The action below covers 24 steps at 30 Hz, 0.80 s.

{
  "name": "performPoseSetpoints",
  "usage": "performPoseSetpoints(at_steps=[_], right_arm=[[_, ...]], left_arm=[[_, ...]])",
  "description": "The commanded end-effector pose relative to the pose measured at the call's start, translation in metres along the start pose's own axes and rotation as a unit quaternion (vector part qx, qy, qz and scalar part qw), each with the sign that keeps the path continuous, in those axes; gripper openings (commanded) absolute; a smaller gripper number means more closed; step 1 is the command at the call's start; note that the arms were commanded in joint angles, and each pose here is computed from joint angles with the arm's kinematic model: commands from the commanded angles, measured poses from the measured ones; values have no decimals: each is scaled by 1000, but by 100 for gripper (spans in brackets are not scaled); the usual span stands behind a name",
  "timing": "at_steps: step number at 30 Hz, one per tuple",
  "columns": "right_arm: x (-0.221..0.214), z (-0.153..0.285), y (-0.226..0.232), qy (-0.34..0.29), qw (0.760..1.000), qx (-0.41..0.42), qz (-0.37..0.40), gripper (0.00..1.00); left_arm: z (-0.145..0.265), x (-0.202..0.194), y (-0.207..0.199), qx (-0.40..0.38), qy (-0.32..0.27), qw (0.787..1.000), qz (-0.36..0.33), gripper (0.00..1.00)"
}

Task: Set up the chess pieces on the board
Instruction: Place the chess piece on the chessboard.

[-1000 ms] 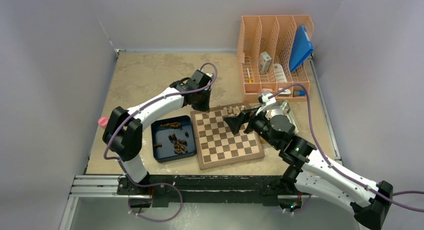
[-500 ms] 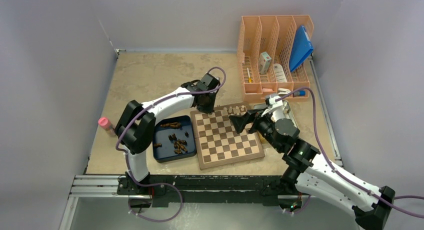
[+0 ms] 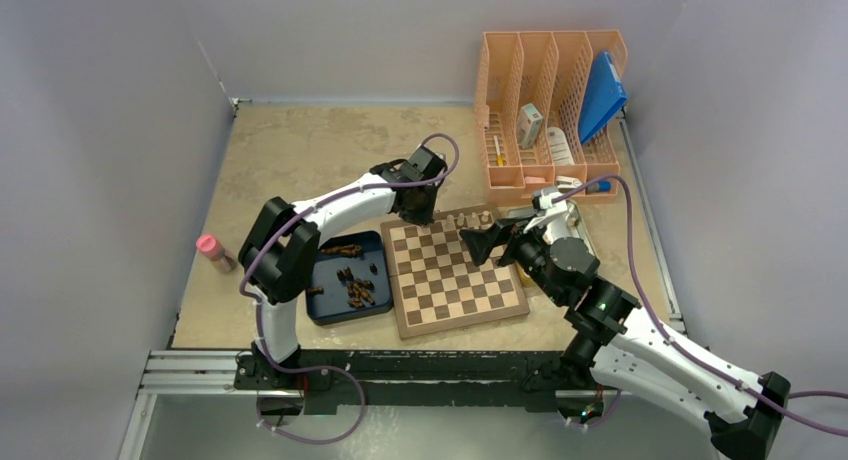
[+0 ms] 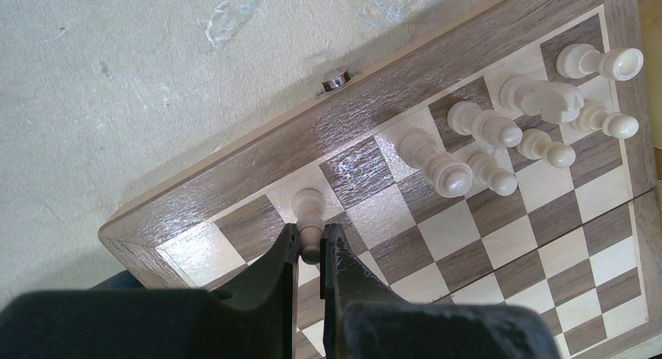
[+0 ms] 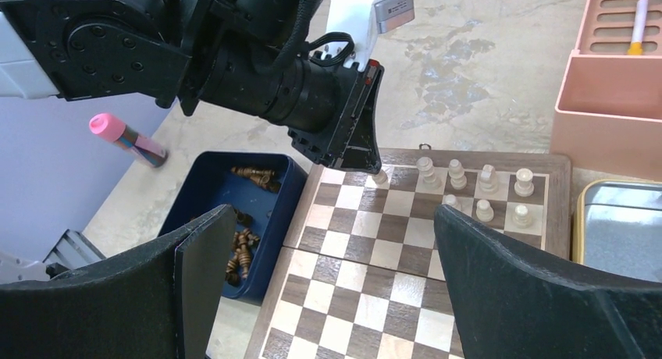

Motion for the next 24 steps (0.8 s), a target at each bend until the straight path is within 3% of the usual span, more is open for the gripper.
performPoseSetpoints(at_steps=[1,14,24], right_arm=[[9,0,0,-22,1000,-12,-1,99],[5,-5,-1,-15,1000,-19,5,99],[3,-5,-1,-12,1000,-20,5,99]], left_arm=[[-3,6,-4,7,-14,1000,-11,8],[3,9,-11,-22,-9,999,-21,26],[17,15,-13,-38,-33,999,-18,33]])
Point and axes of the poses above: each gripper's point midway between its finger pads, its own z axis back along the fingers, its own y axis along the line the jaws close on, x = y × z, the point moved 9 cm from there along z, back along the fingers, and after that the axes turned 6 degrees about z, right-handed, at the moved point
